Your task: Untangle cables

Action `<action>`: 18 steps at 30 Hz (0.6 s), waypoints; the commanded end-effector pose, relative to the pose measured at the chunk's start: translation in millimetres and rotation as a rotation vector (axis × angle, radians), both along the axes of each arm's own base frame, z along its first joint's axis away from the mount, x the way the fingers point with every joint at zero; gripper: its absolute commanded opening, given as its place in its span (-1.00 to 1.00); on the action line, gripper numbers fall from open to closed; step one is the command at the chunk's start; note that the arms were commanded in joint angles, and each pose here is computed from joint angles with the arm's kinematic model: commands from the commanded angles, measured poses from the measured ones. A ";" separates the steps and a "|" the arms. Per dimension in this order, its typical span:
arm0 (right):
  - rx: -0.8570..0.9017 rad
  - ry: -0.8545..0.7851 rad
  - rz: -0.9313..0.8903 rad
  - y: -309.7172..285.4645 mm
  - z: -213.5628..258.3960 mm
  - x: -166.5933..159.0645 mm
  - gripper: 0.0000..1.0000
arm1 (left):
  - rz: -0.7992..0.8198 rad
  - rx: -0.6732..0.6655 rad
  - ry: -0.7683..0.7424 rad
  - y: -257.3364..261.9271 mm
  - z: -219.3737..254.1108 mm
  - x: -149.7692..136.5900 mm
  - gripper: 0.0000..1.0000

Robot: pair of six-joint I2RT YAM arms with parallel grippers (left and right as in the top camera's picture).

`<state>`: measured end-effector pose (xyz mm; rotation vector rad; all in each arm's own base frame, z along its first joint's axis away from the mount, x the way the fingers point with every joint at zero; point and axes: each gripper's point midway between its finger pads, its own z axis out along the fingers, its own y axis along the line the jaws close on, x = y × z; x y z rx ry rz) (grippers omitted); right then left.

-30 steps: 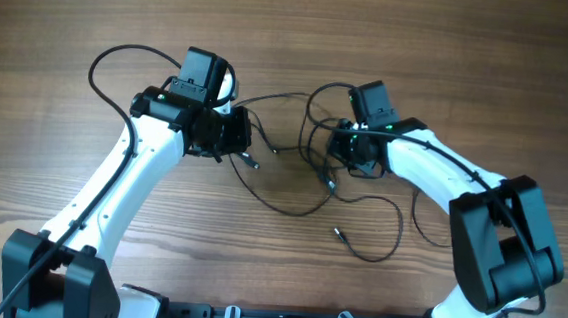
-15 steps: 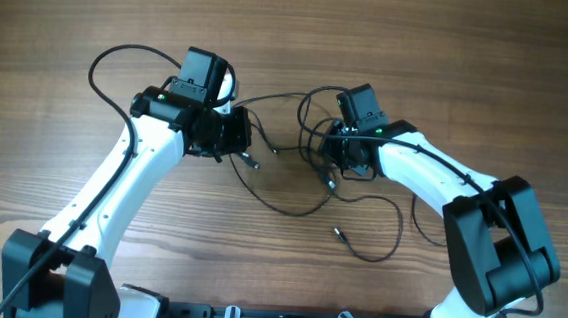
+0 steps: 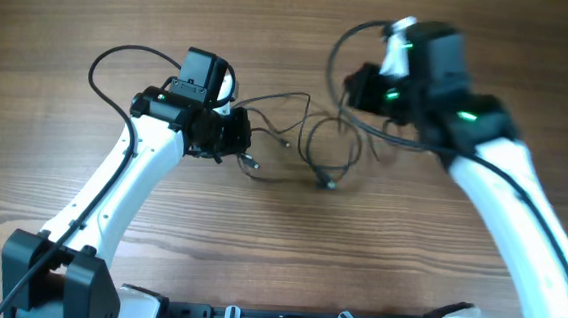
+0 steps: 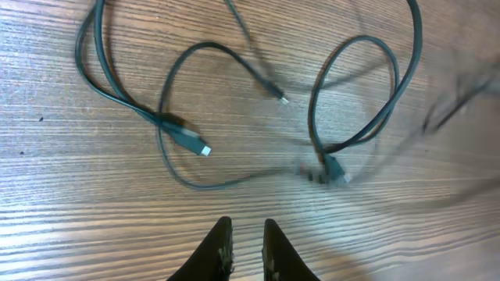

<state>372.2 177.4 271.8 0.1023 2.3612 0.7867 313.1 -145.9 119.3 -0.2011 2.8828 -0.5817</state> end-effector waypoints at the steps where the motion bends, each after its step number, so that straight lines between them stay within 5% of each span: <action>1: 0.146 -0.086 -0.035 -25.4 57.6 -12.9 -0.91 | -0.016 0.012 0.001 -0.3 -3.0 -0.7 -0.70; 6: 0.201 -0.165 -0.210 -86.5 92.7 -16.4 -0.91 | -0.016 0.012 0.002 -0.2 -3.1 -1.0 -0.70; 18: 0.147 -0.154 -0.611 -235.5 79.6 -14.5 -0.92 | -0.016 0.013 0.005 0.0 -3.3 -1.6 -0.70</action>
